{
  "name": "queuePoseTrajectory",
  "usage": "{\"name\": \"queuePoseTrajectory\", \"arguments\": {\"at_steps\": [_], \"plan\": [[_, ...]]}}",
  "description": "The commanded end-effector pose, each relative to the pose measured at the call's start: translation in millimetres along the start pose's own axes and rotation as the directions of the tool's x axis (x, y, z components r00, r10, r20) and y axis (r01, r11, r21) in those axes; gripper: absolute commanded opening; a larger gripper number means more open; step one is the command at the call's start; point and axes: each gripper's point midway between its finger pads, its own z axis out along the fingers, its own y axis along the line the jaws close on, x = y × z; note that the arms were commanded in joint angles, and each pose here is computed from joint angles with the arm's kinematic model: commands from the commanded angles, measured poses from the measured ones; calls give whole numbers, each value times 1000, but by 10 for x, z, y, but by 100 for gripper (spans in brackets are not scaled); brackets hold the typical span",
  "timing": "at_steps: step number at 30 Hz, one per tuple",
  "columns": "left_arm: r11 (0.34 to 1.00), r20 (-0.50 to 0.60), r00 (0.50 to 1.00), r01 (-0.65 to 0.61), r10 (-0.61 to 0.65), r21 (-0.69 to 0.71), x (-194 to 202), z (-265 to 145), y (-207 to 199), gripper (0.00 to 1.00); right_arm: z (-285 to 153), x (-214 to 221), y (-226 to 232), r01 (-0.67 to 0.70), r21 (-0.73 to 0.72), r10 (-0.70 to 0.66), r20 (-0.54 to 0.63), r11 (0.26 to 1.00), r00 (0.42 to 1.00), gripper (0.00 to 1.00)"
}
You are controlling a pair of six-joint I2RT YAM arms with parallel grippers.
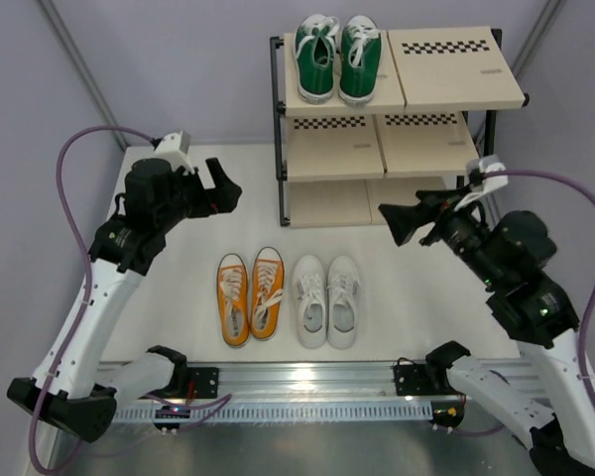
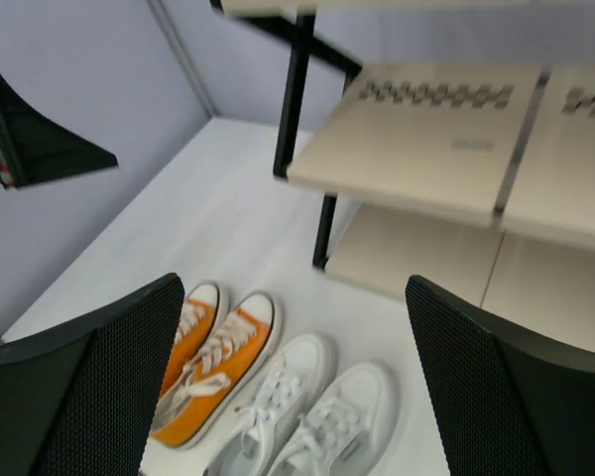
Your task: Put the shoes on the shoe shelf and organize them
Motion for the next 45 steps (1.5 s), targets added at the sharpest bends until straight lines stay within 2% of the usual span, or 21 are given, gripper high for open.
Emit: {"name": "queuePoseTrajectory", "arguments": {"at_steps": [1, 4, 6, 10, 12, 15, 17, 20, 22, 26, 29, 34, 36, 40, 45], "plan": [[992, -93, 994, 41, -53, -122, 394, -264, 266, 99, 126, 1006, 31, -193, -35, 182, -208, 980, 961, 98], [980, -140, 983, 93, -118, -178, 733, -359, 418, 97, 66, 1639, 20, -302, -13, 282, -327, 953, 902, 97], [965, -189, 965, 136, -180, -225, 1023, -380, 521, 95, -7, 2064, -57, -346, 62, 340, -415, 936, 844, 93], [935, -252, 925, 209, -284, -286, 1391, -364, 614, 89, -160, 2583, -239, -334, 201, 389, -514, 921, 764, 90], [916, -267, 907, 235, -327, -324, 1508, -326, 657, 84, -195, 2689, -321, -316, 247, 401, -518, 916, 755, 90], [881, -255, 923, 153, -290, -449, 1645, -293, 808, 79, -211, 2771, -347, -319, 262, 411, -519, 911, 749, 89], [886, -294, 931, 59, -215, -460, 1749, -251, 671, 79, -198, 2842, -352, -319, 274, 419, -534, 907, 734, 88], [884, -340, 926, -14, -165, -468, 1941, -255, 476, 76, -162, 2971, -321, -315, 274, 418, -568, 909, 709, 87], [857, -337, 927, -37, -162, -514, 2038, -269, 469, 75, -126, 2987, -306, -307, 277, 413, -572, 911, 709, 87], [863, -352, 918, -23, -181, -504, 2266, -313, 320, 72, -61, 3000, -225, -279, 269, 386, -580, 922, 717, 87], [897, -363, 914, 3, -182, -441, 2428, -284, 88, 71, -49, 3096, -185, -264, 272, 378, -605, 925, 701, 87], [945, -408, 907, -38, -103, -324, 2566, -232, -406, 69, -134, 3252, -130, -231, 287, 366, -649, 930, 667, 78], [960, -417, 904, -33, -89, -277, 2591, -169, -584, 68, -166, 3300, -168, -206, 312, 366, -646, 927, 670, 75], [974, -448, 890, -17, -88, -225, 2758, -32, -786, 68, -278, 3399, -164, -193, 334, 376, -666, 923, 644, 67], [982, -455, 887, -8, -81, -191, 2793, 56, -917, 68, -410, 3510, -155, -164, 351, 373, -691, 922, 619, 63]]}}
